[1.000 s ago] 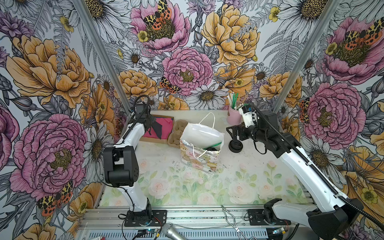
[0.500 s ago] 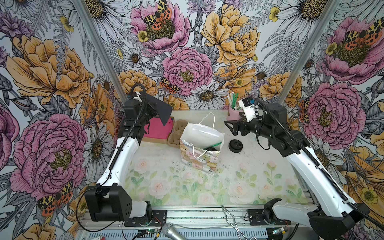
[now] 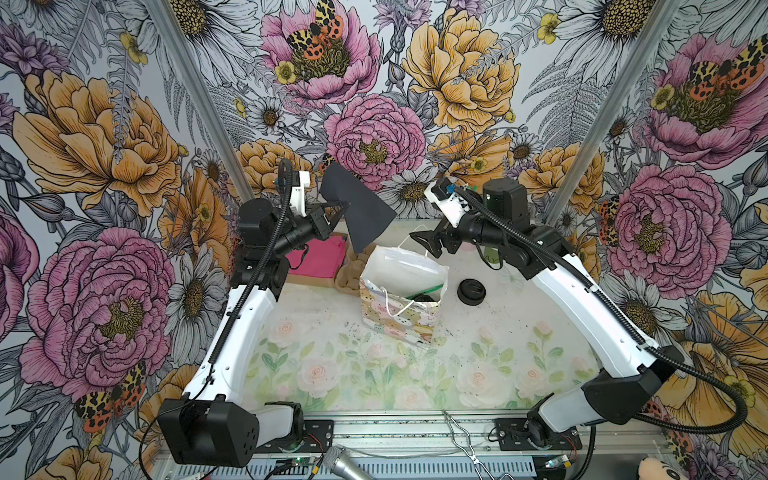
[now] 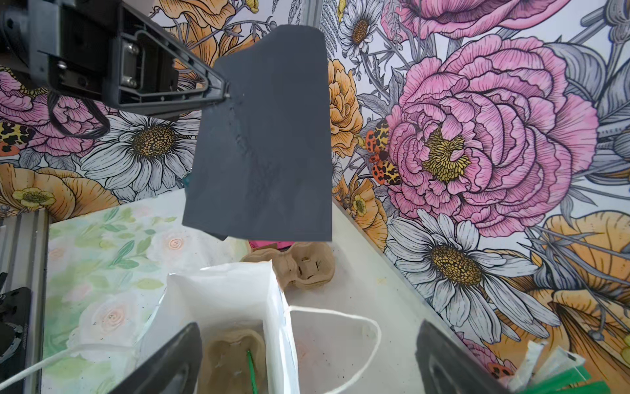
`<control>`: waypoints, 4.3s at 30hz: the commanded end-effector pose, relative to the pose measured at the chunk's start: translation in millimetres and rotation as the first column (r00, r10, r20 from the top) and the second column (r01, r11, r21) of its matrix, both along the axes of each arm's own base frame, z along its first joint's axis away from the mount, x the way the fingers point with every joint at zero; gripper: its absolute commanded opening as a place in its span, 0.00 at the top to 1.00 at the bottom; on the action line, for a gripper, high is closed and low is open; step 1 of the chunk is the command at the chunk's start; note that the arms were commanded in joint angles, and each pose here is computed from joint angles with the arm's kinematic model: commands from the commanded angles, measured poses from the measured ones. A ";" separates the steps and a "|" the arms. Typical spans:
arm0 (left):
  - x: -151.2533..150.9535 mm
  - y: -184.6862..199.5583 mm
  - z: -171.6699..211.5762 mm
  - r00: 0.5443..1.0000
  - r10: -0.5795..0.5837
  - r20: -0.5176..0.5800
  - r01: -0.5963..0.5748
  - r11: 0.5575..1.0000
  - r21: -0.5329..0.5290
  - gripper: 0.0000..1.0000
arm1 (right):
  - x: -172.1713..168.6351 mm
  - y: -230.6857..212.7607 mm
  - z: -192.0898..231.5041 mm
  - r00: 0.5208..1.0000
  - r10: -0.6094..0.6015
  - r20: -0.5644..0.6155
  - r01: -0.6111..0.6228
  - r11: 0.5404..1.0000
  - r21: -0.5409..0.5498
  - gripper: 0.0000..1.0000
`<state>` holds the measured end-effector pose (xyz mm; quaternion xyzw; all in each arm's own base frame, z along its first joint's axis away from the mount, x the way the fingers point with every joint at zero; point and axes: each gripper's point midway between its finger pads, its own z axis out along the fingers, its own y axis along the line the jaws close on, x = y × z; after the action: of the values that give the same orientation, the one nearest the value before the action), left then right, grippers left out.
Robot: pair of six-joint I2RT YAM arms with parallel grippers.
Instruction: Pack the takeout coffee
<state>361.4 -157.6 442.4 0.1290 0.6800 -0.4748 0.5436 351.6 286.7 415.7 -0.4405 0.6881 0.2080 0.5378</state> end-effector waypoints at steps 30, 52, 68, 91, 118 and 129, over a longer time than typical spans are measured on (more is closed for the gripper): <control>-51.1 -78.8 19.4 0.911 -0.394 0.125 0.389 0.919 0.062 1.00 | -7.9 64.8 0.1 0.972 0.204 0.115 -0.197 0.978 -0.069 0.49; -25.0 0.7 11.2 0.987 0.051 0.153 -0.054 0.998 0.015 0.05 | -43.7 37.9 -24.8 0.986 0.163 0.035 -0.160 0.984 -0.080 1.00; -23.8 9.8 -20.6 0.990 0.096 0.105 -0.102 0.993 0.062 0.01 | -60.0 35.5 -86.2 0.979 0.165 -0.122 -0.180 0.976 -0.120 1.00; -19.3 10.2 -29.9 0.991 0.102 0.091 -0.109 0.992 0.070 0.01 | -49.1 44.9 -120.5 0.970 0.153 -0.188 -0.186 0.967 -0.172 0.43; 1.1 148.6 -90.4 0.587 0.806 0.082 -0.788 0.545 0.287 0.01 | -42.3 -64.5 35.5 0.951 -0.283 0.126 0.243 0.934 0.261 0.07; -5.8 201.6 -181.2 0.338 0.929 0.150 -0.901 0.272 0.338 0.01 | 12.8 -253.9 -50.2 0.504 -0.860 -0.076 0.833 0.461 0.305 0.01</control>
<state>357.6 27.0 258.5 -0.1853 0.7604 0.0132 0.6223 354.5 73.8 387.0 -0.0610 0.7408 0.0305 0.6683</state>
